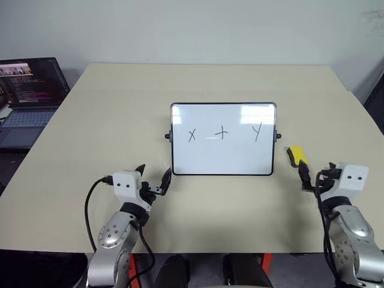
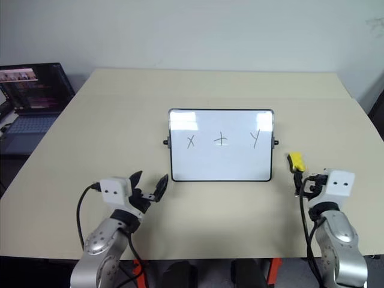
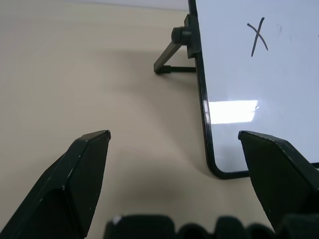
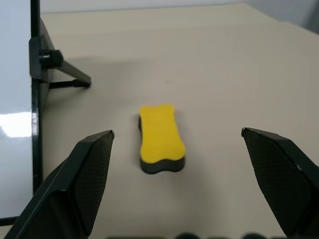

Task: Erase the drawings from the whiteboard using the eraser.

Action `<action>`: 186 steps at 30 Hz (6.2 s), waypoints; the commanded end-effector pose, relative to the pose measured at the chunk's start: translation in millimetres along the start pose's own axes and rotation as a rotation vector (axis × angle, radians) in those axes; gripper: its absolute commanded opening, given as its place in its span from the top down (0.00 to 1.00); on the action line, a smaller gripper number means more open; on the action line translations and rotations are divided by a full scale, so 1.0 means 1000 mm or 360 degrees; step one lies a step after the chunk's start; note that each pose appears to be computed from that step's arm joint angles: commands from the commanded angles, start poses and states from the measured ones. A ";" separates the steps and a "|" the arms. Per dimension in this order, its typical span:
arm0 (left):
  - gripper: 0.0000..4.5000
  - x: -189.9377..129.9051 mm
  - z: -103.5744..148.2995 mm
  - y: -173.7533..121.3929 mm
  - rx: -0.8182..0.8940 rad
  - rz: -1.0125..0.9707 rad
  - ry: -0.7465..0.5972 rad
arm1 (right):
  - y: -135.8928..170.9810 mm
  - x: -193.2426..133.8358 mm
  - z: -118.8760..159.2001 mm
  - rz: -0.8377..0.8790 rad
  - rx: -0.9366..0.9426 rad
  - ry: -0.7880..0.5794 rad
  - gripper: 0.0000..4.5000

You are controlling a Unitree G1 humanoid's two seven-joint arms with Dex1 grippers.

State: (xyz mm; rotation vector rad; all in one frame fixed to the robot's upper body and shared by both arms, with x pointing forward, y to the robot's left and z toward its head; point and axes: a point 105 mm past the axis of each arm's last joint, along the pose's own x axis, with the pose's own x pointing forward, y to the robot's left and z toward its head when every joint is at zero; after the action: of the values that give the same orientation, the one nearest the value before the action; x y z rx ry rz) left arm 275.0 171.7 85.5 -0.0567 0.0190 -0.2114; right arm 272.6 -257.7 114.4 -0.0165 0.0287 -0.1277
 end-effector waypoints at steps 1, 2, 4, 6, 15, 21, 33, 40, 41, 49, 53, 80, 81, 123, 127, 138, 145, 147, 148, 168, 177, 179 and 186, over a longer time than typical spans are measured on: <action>0.00 -0.001 0.017 -0.007 0.0018 -0.0027 -0.0084 | -0.002 -0.003 0.018 0.0001 -0.0015 -0.0082 0.01; 0.00 0.000 0.018 -0.009 0.0019 -0.0040 -0.0085 | -0.004 -0.002 0.018 -0.0001 -0.0016 -0.0081 0.01; 0.00 0.000 0.016 -0.007 0.0026 -0.0023 -0.0071 | -0.007 0.000 0.015 -0.0014 -0.0027 -0.0066 0.01; 0.00 -0.001 0.020 -0.005 0.0037 -0.0007 -0.0073 | -0.008 0.004 0.019 -0.0012 -0.0025 -0.0081 0.01; 0.00 -0.005 0.031 0.014 0.0089 0.0058 -0.0099 | 0.006 0.014 0.022 0.0068 0.0004 -0.0107 0.01; 0.00 -0.006 0.037 0.020 0.0116 0.0101 -0.0119 | 0.015 0.018 0.015 0.0119 0.0041 -0.0096 0.01; 0.00 0.001 0.070 0.045 0.0120 -0.0002 -0.0163 | 0.015 0.016 0.026 0.0200 0.0023 -0.0098 0.01; 0.00 0.017 0.106 0.053 0.0002 -0.0314 -0.0146 | 0.016 0.017 0.034 0.0356 -0.0033 0.0015 0.01; 0.00 0.018 0.109 0.052 -0.0004 -0.0369 -0.0124 | 0.015 0.019 0.035 0.0357 -0.0015 0.0025 0.01; 0.00 0.003 0.103 0.020 -0.0173 -0.0908 0.0128 | 0.021 0.028 0.043 0.0455 0.0000 0.0128 0.01; 0.00 -0.003 0.100 0.009 -0.0224 -0.1091 0.0220 | 0.019 0.034 0.041 0.0494 -0.0064 0.0174 0.01; 0.00 0.007 0.128 0.020 -0.0033 -0.1420 0.0335 | 0.014 0.057 0.041 0.0537 -0.0104 0.0352 0.01; 0.00 0.007 0.128 0.020 -0.0032 -0.1420 0.0334 | 0.014 0.058 0.040 0.0534 -0.0107 0.0358 0.01; 0.00 0.012 0.127 0.005 0.0119 -0.1528 0.0200 | 0.020 0.097 0.003 0.0367 -0.0020 0.0466 0.01; 0.00 0.015 0.128 0.004 0.0127 -0.1530 0.0194 | 0.016 0.097 0.003 0.0320 0.0012 0.0459 0.01; 0.00 0.013 0.128 0.004 0.0131 -0.1516 0.0194 | 0.017 0.099 0.004 0.0295 0.0040 0.0457 0.01; 0.00 0.015 0.131 0.007 0.0143 -0.1503 0.0184 | 0.018 0.100 0.003 0.0293 0.0043 0.0465 0.01; 0.00 0.015 0.130 0.007 0.0144 -0.1505 0.0186 | 0.018 0.100 0.003 0.0293 0.0042 0.0467 0.01; 0.00 0.015 0.130 0.007 0.0146 -0.1505 0.0185 | 0.018 0.100 0.003 0.0292 0.0041 0.0468 0.01; 0.00 0.017 0.129 0.009 0.0149 -0.1506 0.0186 | 0.009 0.101 0.007 0.0216 0.0054 0.0456 0.01; 0.00 0.018 0.128 0.009 0.0154 -0.1514 0.0182 | 0.005 0.100 0.005 0.0192 0.0050 0.0463 0.01; 0.00 0.018 0.129 0.010 0.0157 -0.1512 0.0180 | 0.006 0.100 0.005 0.0194 0.0053 0.0464 0.01; 0.00 0.019 0.129 0.011 0.0165 -0.1509 0.0181 | 0.006 0.100 0.005 0.0187 0.0060 0.0464 0.36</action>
State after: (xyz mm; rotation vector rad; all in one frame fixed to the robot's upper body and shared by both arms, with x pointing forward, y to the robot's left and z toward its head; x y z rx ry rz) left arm 299.3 186.9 205.0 0.0297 0.1299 -1.1473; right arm 371.3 -259.0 98.8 0.0405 0.3767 0.0052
